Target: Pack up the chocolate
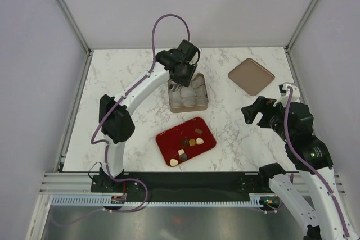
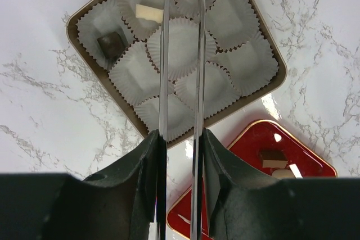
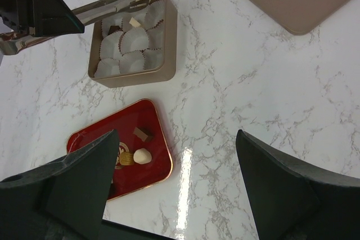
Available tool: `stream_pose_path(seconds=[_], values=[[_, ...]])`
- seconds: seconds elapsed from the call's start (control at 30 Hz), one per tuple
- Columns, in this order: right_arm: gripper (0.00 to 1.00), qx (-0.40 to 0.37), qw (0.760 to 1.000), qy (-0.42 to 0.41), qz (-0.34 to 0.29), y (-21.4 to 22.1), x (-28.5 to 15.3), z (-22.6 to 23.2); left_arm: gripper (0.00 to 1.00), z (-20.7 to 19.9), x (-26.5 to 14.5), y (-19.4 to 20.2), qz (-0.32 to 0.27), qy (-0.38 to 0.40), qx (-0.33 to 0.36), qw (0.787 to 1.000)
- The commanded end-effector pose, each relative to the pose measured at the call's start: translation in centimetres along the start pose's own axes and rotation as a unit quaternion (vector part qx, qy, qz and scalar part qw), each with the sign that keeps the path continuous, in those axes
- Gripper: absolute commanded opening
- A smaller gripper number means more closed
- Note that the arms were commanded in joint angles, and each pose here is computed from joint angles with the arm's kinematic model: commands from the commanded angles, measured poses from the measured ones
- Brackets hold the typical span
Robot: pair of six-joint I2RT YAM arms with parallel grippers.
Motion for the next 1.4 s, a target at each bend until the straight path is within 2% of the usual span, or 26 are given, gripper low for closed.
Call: stream_pose_path(seconds=[0.0,0.43,0.73,0.93,1.1,1.37], values=[[0.93,0.001,0.999,-0.012,-0.032,-1.6,-0.5,0.8,0.40,0.0,0.3,-1.1,-0.024,0.008,0.019,1.000],[0.94,0.002,0.999,-0.012,-0.034,-1.6,-0.5,0.8,0.45,-0.3,1.4,-0.6,-0.013,0.015,0.017,1.000],[0.93,0.002,0.999,-0.014,-0.037,-1.7,-0.8,0.9,0.49,0.0,0.8,-0.8,-0.020,0.006,0.019,1.000],[0.93,0.003,0.999,-0.015,-0.036,-1.7,-0.9,0.9,0.49,0.4,-1.7,-0.8,-0.032,0.007,0.014,0.999],[0.93,0.003,0.999,-0.012,-0.029,-1.4,-0.7,0.7,0.49,0.1,-5.3,0.2,-0.046,0.027,0.011,0.999],[0.93,0.001,1.000,0.000,-0.019,-0.7,-0.3,0.2,0.48,-2.0,-9.1,5.4,-0.032,0.065,0.029,0.997]])
Point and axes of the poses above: each gripper's point midway between its finger pads, its own x axis out along the fingers, its own z axis along the line the jaws close on, y = z × x, the point moved 6 cm from there along -x, back along the fingers, and after that the axes turned 7 degrees about x, right-handed, at the moved point
